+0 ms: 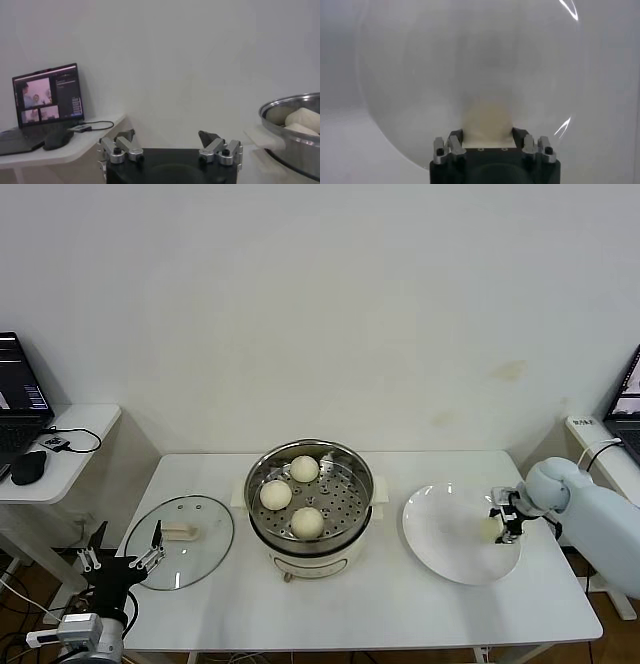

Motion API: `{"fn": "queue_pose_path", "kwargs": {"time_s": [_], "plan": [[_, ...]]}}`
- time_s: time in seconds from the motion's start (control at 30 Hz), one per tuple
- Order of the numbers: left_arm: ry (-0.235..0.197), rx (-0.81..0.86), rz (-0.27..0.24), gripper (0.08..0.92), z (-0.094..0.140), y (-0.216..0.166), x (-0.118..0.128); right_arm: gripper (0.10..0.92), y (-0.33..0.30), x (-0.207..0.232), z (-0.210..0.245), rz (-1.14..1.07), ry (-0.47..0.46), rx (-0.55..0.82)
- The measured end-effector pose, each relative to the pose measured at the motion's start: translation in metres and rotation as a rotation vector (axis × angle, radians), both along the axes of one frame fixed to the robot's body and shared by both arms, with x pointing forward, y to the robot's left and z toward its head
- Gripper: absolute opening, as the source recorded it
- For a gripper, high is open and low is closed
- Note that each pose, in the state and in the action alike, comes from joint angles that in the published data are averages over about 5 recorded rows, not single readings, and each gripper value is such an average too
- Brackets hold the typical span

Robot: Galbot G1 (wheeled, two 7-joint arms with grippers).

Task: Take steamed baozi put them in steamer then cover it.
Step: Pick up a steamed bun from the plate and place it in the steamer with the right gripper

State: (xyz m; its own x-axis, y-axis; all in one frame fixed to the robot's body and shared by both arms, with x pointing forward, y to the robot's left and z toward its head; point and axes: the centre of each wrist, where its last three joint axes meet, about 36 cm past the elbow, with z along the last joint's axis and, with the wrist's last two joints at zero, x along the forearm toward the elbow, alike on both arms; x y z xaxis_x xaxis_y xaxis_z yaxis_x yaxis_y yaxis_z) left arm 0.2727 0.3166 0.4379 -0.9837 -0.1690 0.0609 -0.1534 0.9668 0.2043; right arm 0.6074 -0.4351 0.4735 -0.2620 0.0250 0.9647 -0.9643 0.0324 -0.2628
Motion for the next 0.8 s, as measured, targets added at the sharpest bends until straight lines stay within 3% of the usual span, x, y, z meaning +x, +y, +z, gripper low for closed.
{"fn": "queue_pose_path", "kwargs": {"time_s": [0.37, 0.6, 0.8], "plan": [[-0.009, -0.003, -0.017, 0.823, 0.003, -0.006, 0.002, 0.625, 0.041, 0.013, 0.097, 0.073, -0.089, 0.052], [-0.013, -0.001, -0.026, 0.823, 0.002, -0.010, 0.003, 0.636, 0.102, 0.024, 0.174, 0.155, -0.168, 0.135], [-0.016, 0.000, -0.029, 0.823, 0.003, -0.012, 0.002, 0.636, 0.166, 0.028, 0.211, 0.205, -0.188, 0.211]]}}
